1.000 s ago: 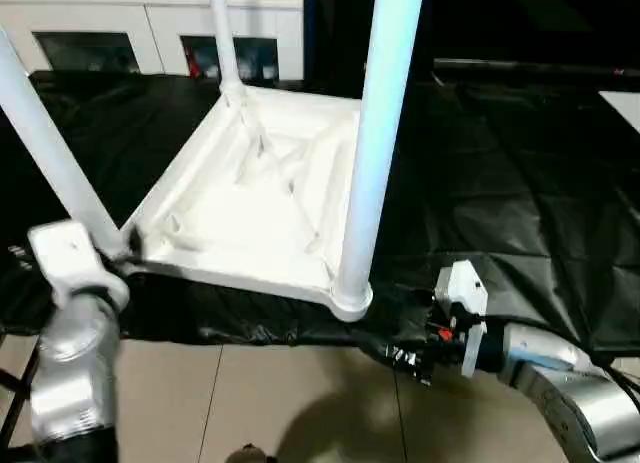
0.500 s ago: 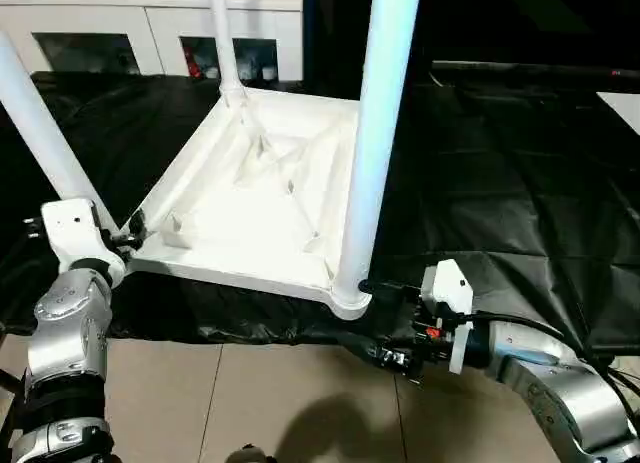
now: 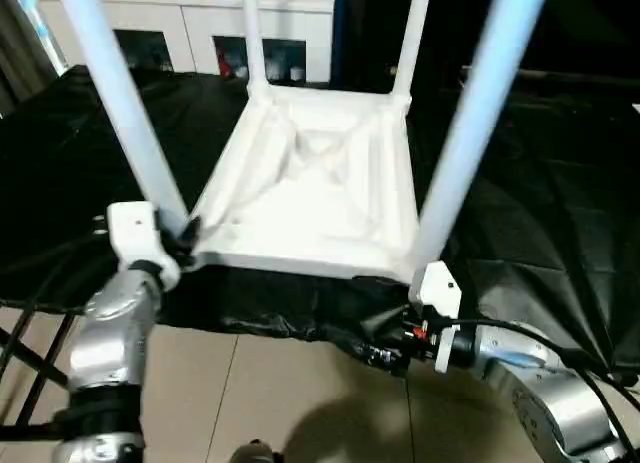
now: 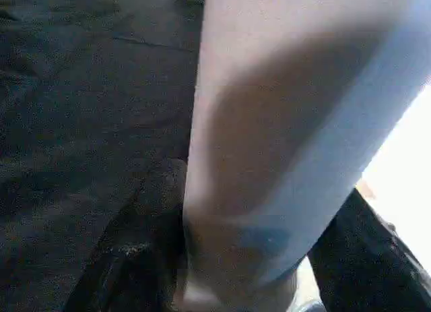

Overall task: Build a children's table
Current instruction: Flip table

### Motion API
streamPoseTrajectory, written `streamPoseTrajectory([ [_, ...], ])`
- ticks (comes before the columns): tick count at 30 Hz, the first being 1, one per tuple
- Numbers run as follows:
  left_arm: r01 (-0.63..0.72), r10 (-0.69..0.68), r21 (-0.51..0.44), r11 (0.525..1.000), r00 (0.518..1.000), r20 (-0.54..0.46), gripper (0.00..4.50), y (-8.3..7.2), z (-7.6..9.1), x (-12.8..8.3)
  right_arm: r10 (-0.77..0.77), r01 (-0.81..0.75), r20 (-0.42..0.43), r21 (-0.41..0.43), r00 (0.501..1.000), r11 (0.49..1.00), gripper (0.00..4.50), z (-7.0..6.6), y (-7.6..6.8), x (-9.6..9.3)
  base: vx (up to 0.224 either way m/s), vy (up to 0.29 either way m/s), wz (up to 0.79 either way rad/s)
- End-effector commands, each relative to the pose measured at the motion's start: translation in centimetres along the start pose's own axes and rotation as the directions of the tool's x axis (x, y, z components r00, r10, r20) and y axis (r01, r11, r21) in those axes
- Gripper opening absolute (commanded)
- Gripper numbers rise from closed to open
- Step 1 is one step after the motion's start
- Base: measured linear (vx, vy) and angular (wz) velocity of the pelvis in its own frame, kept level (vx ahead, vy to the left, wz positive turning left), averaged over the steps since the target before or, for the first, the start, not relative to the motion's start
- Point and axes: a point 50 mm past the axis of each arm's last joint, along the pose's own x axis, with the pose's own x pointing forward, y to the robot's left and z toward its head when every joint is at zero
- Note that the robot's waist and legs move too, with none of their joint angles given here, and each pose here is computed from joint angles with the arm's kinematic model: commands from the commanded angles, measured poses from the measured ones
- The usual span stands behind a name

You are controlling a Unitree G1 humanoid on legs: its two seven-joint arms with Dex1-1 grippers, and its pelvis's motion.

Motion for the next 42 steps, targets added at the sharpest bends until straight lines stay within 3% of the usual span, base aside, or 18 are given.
streamPoseTrajectory([
  [1,0.056,-0.056,-0.034,0.998,0.998,-0.01,2.37,-1.6,-0.1,0.3,-0.039,0.039,-0.008,-0.009,0.999,0.999,4.48,-0.2,-0.2,0.0,0.0,0.0,0.0],
  [4,0.045,-0.045,-0.068,0.997,0.999,-0.005,2.28,-2.0,0.0,0.5,-0.093,0.093,-0.016,-0.011,0.996,0.996,4.48,-0.6,-0.7,0.1,0.0,0.0,0.0],
  [8,0.02,-0.012,-0.227,0.974,0.999,0.036,2.24,-2.4,0.9,1.0,-0.216,0.217,-0.029,0.035,0.976,0.975,4.48,-1.4,-1.8,0.3,0.0,0.0,0.0],
  [11,0.072,-0.036,-0.383,0.921,0.994,0.1,2.24,-3.3,2.0,1.1,-0.317,0.316,-0.007,0.101,0.948,0.943,4.48,-1.6,-2.6,0.8,0.0,0.0,0.0],
  [13,0.156,-0.094,-0.483,0.861,0.984,0.15,2.24,-4.6,2.6,0.8,-0.373,0.363,0.017,0.184,0.928,0.913,4.5,-1.6,-2.9,1.4,0.0,0.0,0.0],
  [15,0.237,-0.185,-0.472,0.849,0.97,0.155,2.24,-6.0,2.3,0.2,-0.386,0.363,0.046,0.25,0.922,0.898,4.5,-1.6,-2.9,2.6,0.0,0.0,0.0],
  [18,0.246,-0.198,-0.463,0.851,0.969,0.15,2.24,-6.4,2.2,0.1,-0.407,0.379,0.057,0.271,0.911,0.885,4.5,-1.5,-3.3,3.1,0.0,0.0,0.0],
  [20,0.259,-0.214,-0.448,0.856,0.965,0.15,2.15,-6.9,2.2,0.0,-0.444,0.388,0.103,0.34,0.89,0.857,4.5,-1.0,-4.0,4.0,0.0,0.0,0.0],
  [33,0.269,-0.231,-0.442,0.856,0.963,0.139,2.11,-7.2,2.5,-0.6,-0.545,0.311,0.302,0.569,0.782,0.761,4.5,1.9,-7.8,5.1,0.0,0.0,0.0],
  [42,0.324,-0.313,-0.354,0.877,0.946,0.089,2.11,-8.0,1.8,-0.8,-0.583,0.286,0.299,0.65,0.755,0.704,4.5,2.9,-10.3,6.7,0.0,0.0,0.0],
])
